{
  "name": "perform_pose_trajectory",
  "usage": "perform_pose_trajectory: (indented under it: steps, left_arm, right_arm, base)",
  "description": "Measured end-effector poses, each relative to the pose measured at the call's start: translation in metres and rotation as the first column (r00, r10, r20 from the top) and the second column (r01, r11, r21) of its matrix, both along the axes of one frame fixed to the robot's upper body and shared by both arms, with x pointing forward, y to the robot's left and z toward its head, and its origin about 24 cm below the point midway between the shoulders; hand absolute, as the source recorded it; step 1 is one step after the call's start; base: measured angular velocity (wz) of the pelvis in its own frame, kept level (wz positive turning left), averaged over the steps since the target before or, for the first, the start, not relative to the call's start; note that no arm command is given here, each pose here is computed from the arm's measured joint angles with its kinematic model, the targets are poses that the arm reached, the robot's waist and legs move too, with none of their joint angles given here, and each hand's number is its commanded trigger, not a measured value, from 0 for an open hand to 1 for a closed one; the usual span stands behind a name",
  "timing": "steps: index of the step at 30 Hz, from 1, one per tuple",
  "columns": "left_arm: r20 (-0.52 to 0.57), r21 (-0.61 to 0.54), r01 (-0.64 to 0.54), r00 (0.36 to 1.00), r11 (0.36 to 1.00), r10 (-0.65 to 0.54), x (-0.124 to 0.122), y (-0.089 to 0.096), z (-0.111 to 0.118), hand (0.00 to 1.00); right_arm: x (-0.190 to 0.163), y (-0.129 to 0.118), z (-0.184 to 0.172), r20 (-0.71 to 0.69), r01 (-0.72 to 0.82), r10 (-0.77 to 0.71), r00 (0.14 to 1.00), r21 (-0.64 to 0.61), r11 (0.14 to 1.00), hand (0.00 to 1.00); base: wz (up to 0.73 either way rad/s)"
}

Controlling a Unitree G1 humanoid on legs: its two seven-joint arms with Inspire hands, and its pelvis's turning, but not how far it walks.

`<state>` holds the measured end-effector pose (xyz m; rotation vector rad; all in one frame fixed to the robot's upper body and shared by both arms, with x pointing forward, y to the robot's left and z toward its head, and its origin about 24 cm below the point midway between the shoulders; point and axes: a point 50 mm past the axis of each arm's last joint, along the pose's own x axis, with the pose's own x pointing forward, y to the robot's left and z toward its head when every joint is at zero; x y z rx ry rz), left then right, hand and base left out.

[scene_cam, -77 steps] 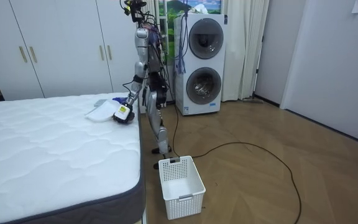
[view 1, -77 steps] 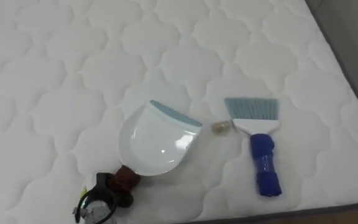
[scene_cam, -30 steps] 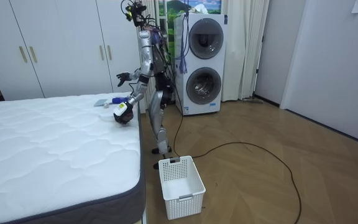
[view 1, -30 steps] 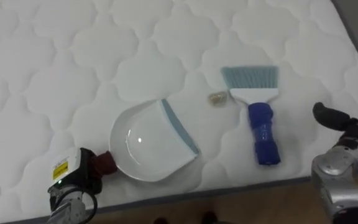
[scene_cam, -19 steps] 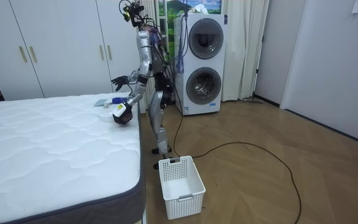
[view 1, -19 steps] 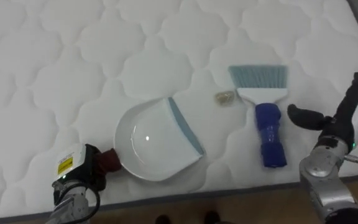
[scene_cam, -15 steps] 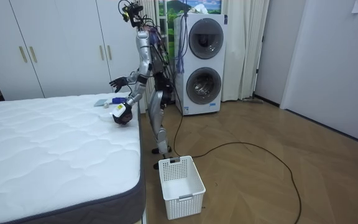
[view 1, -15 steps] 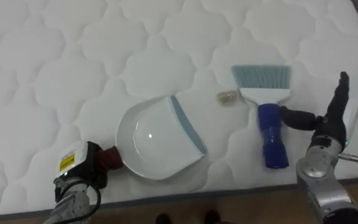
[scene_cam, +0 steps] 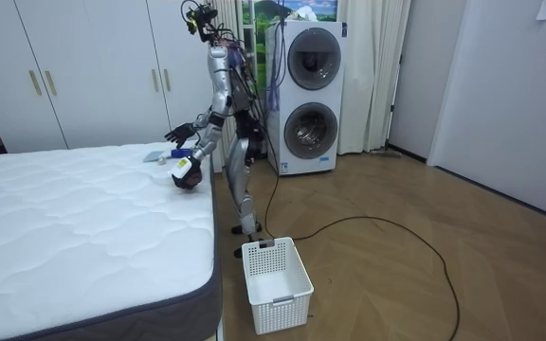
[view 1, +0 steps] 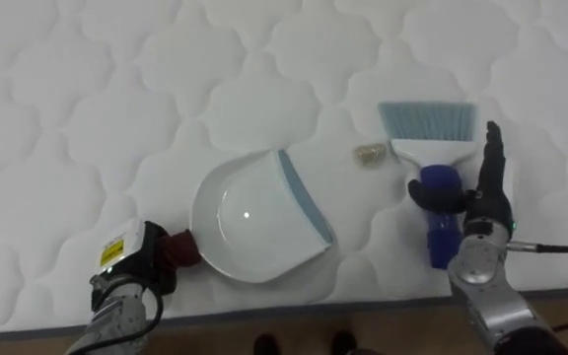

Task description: Clean bed

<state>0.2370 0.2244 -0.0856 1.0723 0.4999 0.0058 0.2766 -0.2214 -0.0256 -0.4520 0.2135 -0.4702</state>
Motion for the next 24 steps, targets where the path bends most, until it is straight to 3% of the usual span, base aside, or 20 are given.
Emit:
perform_pose_trajectory:
  steps: [24]
  left_arm:
    - [-0.001, -0.018, -0.003, 1.0, 1.0, 0.003, 0.003, -0.003, 0.001, 1.0]
  right_arm:
    - [-0.023, -0.016, -0.039, -0.247, 0.006, -0.006, 0.969, 0.003, 1.0, 0.0]
  base:
    - [0.0]
